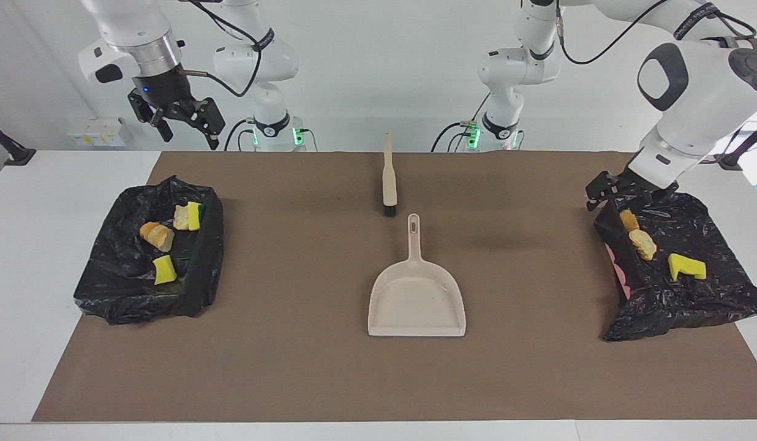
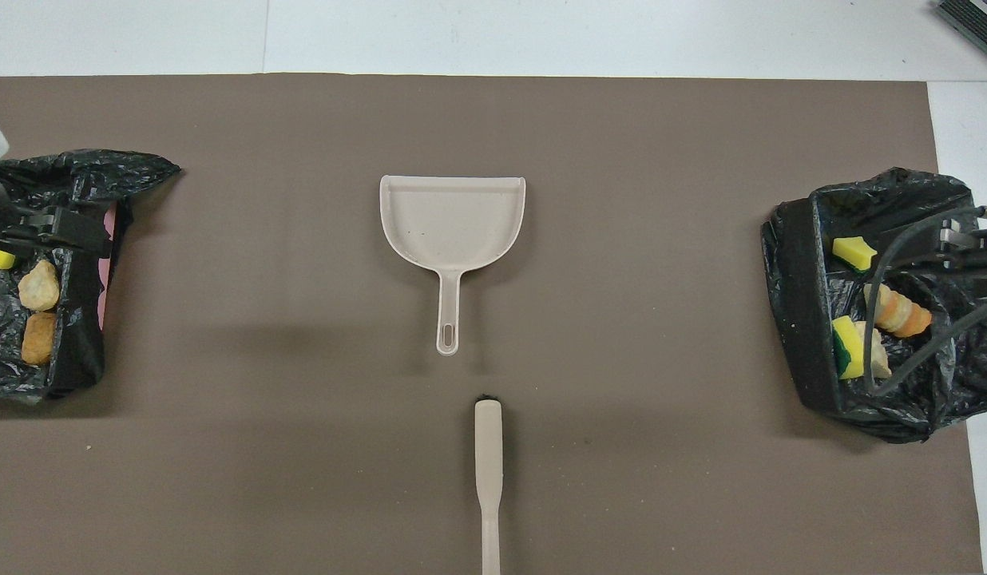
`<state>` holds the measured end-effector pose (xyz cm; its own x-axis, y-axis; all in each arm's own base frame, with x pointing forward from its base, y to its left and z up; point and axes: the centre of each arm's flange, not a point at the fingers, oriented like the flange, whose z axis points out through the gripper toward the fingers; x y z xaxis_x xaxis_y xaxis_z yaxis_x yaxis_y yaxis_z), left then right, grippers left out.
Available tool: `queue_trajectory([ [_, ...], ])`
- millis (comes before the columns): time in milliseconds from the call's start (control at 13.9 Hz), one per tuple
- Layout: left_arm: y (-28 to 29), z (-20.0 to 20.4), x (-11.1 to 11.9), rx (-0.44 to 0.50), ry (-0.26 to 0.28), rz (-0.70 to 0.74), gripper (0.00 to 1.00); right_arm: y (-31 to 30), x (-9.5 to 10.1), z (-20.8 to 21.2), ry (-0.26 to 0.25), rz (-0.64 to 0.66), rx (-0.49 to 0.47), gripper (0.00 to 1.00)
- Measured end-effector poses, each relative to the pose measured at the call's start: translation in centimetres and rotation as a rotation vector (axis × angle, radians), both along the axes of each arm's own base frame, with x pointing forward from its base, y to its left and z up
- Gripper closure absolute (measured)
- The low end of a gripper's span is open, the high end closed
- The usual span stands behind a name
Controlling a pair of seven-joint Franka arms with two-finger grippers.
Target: Sweep and dump trash in bin
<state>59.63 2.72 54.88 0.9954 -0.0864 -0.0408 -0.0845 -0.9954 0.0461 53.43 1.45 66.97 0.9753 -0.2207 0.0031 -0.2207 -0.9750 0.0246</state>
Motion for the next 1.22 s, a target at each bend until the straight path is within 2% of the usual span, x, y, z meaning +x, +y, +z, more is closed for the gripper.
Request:
queue_trajectory([
  [287, -3.5, 0.4, 0.0, -0.006, -0.008, -0.057, 0.00, 0.0, 0.0, 0.0, 0.000, 0.000, 0.000, 0.00],
  [502, -6.5, 2.3, -0.8, -0.006, -0.037, -0.102, 0.00, 0.0, 0.0, 0.0, 0.000, 0.000, 0.000, 0.00],
  [789, -6.4, 5.8, -3.0, -0.003, -0.058, -0.093, 0.00, 0.0, 0.0, 0.0, 0.000, 0.000, 0.000, 0.00],
  [1220, -6.7, 6.3, -3.7, 0.001, -0.045, -0.063, 0.00, 0.0, 0.0, 0.0, 0.000, 0.000, 0.000, 0.00],
])
